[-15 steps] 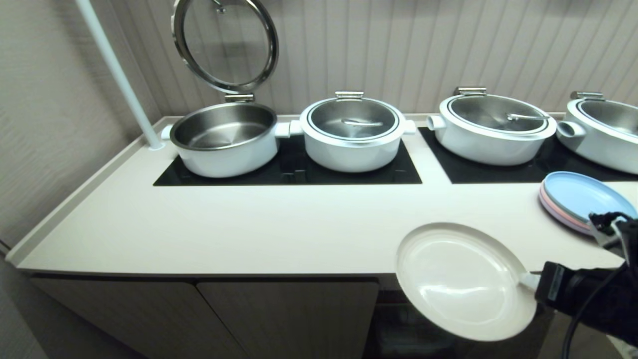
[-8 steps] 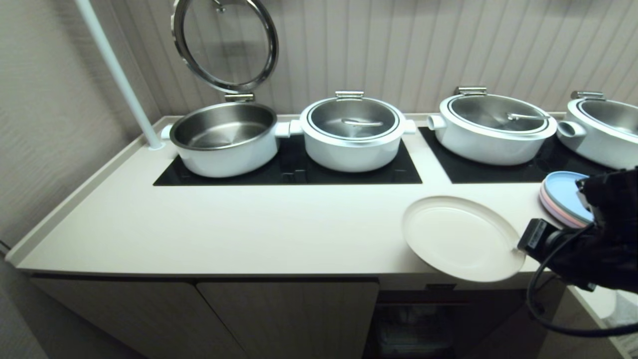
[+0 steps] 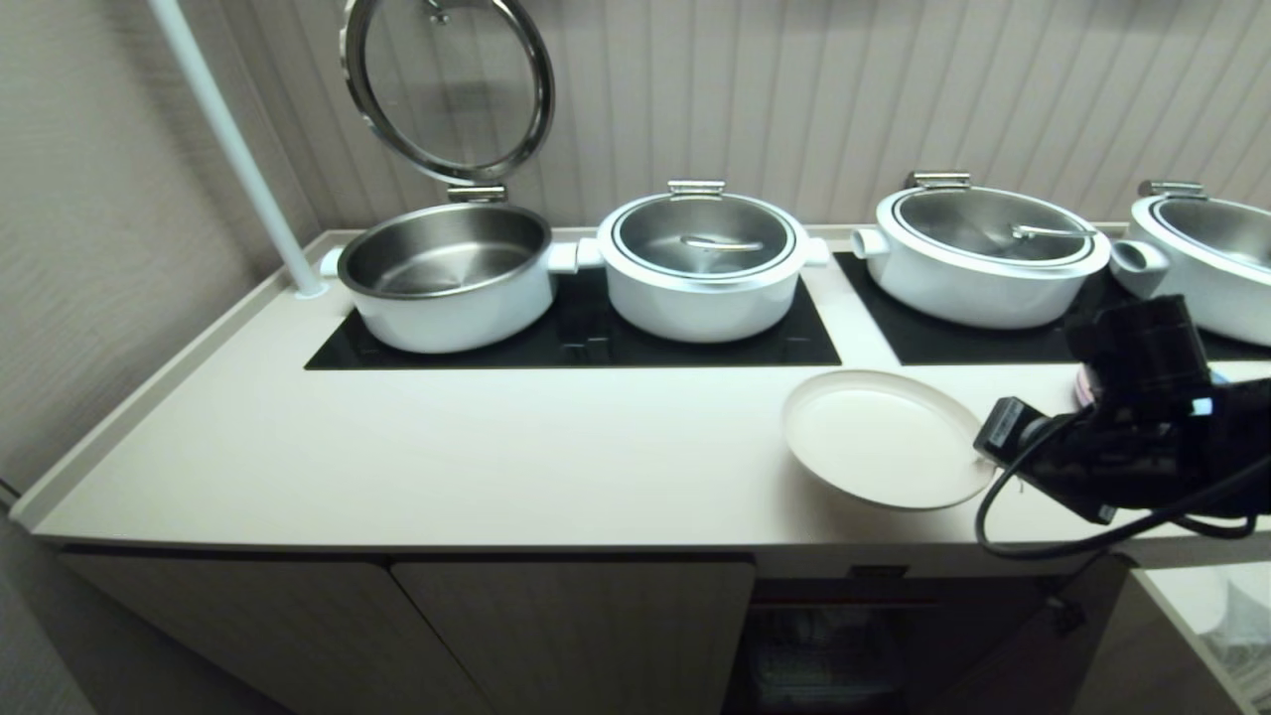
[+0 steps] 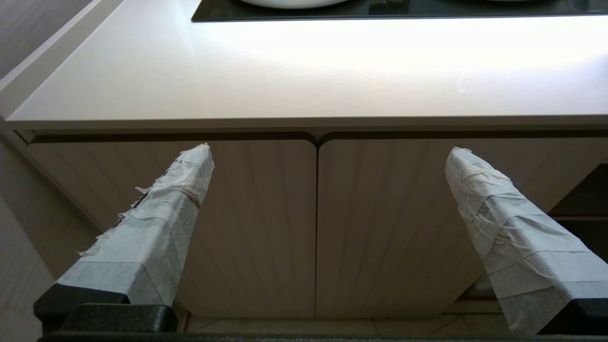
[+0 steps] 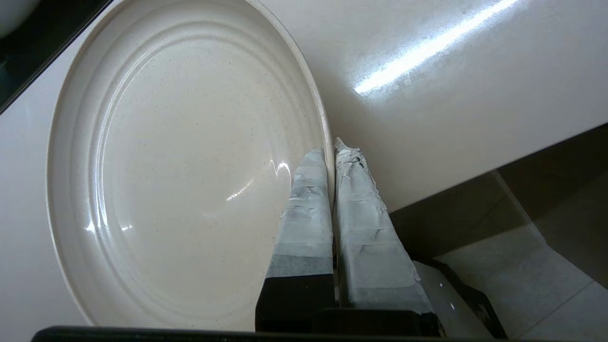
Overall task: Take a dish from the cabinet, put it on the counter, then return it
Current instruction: Place it on the table
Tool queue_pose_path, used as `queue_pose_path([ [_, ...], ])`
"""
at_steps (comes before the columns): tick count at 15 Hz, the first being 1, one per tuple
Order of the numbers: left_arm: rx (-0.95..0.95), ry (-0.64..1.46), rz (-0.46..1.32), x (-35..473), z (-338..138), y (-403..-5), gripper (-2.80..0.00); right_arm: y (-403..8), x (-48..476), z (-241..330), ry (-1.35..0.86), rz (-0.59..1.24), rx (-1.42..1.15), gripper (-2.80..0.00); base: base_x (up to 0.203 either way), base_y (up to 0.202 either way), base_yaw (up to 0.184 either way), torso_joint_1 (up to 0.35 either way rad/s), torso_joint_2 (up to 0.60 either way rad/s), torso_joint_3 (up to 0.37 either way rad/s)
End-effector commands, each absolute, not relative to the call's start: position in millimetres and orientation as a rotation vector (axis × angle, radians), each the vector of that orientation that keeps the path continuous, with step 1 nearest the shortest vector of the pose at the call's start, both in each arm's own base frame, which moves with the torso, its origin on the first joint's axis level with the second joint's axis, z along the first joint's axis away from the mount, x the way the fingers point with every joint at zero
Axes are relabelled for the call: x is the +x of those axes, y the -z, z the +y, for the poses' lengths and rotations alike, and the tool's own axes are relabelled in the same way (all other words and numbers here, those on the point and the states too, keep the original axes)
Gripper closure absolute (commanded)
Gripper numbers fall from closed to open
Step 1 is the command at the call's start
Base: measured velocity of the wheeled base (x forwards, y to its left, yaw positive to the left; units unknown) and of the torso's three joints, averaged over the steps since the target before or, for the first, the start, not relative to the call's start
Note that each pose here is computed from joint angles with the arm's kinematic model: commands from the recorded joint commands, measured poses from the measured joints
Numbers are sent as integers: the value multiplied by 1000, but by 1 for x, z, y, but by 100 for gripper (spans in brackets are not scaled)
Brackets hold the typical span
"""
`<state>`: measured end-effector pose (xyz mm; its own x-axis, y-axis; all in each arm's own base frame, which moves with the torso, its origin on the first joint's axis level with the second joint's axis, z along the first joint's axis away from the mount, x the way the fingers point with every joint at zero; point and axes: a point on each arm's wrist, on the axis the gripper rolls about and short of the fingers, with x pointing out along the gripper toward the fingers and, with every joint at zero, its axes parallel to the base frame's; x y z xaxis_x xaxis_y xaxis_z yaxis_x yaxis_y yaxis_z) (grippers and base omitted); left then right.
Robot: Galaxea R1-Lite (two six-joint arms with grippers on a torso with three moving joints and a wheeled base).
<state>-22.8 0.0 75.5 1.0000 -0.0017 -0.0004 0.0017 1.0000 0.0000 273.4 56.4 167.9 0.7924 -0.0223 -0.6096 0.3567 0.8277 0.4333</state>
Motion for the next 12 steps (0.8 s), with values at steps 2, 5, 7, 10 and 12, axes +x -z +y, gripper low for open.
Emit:
queue_pose_path([
  [2,0,2,0,-23,0,-75,-280,-151,296,62,238,672,559,0,0,0,0,0,0,0],
  [5,0,1,0,-23,0,-75,-280,-143,319,66,261,675,608,0,0,0,0,0,0,0],
  [7,0,1,0,-23,0,-75,-280,-140,329,69,268,675,631,0,0,0,0,0,0,0],
  [10,0,2,0,-23,0,-75,-280,-132,336,73,274,690,639,0,0,0,0,0,0,0],
  [12,0,2,0,-23,0,-75,-280,-127,338,75,278,704,632,0,0,0,0,0,0,0],
])
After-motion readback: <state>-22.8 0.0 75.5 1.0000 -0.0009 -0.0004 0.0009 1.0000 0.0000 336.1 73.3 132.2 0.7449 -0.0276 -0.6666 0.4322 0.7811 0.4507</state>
